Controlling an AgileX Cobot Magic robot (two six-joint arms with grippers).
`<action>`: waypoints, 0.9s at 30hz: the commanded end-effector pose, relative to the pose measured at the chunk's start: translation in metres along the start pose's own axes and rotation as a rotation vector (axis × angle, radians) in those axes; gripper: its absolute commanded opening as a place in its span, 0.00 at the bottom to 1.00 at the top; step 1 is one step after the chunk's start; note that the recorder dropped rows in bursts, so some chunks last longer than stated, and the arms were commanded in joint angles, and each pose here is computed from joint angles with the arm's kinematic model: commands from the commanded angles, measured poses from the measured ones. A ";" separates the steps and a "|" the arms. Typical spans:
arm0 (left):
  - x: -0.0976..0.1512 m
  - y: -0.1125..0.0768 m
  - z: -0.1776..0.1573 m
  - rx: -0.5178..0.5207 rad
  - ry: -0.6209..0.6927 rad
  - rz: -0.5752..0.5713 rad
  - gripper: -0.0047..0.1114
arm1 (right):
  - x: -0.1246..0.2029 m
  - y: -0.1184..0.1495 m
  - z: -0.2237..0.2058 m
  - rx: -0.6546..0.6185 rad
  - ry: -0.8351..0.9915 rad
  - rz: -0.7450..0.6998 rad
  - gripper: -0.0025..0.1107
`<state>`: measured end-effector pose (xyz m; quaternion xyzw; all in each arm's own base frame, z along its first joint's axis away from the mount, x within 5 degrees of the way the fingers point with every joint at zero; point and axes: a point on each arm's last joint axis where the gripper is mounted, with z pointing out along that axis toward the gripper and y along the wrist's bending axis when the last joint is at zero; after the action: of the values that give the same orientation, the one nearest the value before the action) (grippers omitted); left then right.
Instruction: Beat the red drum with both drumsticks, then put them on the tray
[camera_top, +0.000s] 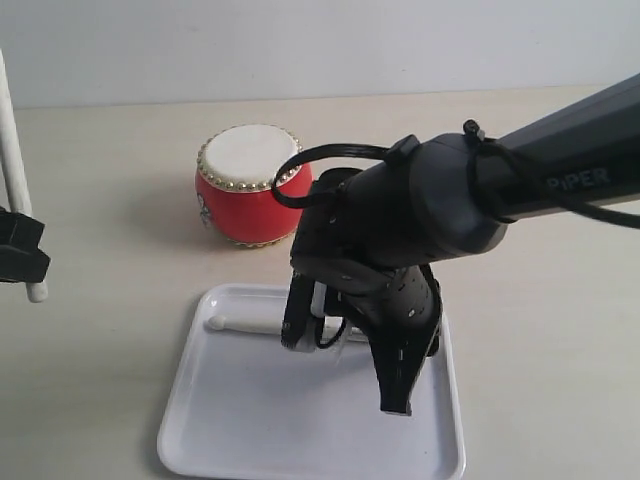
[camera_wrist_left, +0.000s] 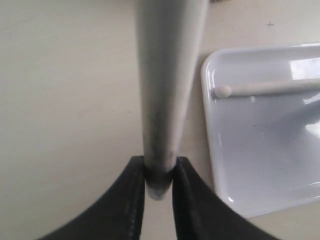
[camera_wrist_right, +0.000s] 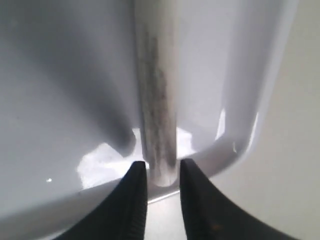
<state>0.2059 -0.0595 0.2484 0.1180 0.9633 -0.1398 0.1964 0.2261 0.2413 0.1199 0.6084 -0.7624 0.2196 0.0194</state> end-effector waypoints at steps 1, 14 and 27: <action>0.006 -0.008 0.004 0.102 -0.019 -0.035 0.04 | 0.016 -0.006 -0.038 -0.030 -0.107 0.247 0.24; 0.032 -0.038 0.024 0.612 -0.181 -0.292 0.04 | 0.083 0.007 -0.128 -0.227 -0.746 0.643 0.24; 0.088 -0.074 0.043 0.800 -0.134 -0.100 0.04 | 0.075 0.007 -0.181 -0.483 -1.044 0.665 0.39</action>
<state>0.1282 -0.1222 0.1906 0.0946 0.8327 -0.5117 0.1894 0.1571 0.2272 0.2955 0.3422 -0.8619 -0.2441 -0.2838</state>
